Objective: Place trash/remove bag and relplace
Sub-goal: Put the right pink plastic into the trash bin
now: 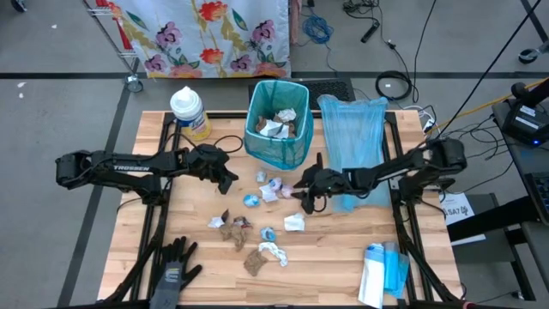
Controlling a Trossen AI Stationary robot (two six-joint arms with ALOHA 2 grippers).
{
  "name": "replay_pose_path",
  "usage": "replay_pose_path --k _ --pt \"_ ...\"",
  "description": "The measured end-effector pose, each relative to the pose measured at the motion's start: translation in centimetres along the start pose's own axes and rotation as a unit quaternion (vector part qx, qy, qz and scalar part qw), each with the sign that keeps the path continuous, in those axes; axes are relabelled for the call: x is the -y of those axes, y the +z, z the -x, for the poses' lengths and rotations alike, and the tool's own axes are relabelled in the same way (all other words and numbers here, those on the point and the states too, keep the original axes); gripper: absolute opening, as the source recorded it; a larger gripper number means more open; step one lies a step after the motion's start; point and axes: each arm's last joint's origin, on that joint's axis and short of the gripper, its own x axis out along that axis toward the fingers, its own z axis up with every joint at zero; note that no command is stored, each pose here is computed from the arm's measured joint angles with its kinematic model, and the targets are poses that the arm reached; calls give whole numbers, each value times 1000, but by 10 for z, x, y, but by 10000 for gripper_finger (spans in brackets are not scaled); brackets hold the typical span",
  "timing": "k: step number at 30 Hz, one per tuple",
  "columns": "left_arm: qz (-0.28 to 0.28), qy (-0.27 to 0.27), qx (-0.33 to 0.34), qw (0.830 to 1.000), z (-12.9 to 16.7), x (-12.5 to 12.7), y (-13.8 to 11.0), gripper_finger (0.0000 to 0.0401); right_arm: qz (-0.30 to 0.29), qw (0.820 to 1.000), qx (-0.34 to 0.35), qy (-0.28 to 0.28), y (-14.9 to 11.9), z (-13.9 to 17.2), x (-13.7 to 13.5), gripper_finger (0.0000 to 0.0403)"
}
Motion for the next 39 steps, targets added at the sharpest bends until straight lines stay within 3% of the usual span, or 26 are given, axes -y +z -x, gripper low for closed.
replay_pose_path --k 7,13,20,27,34,39 --pt "9 -5 -4 1000 0 2 -1 0 48 998 -9 -29 -15 -19 6 200" --pt "9 -8 -7 1000 -1 4 -2 0 56 998 16 -23 -22 -34 8 199" --pt "19 -8 -7 1000 -1 4 -2 0 40 997 2 -69 -37 -45 16 189" --pt "19 -8 -7 1000 -1 4 -2 0 4 998 6 -69 -40 -45 12 116" --pt "19 -16 -12 1000 -1 4 -3 0 10 999 -30 -9 -38 -33 -5 35" --pt "19 -19 -14 1000 -1 5 -3 0 14 1000 -3 22 -24 -15 -22 3"
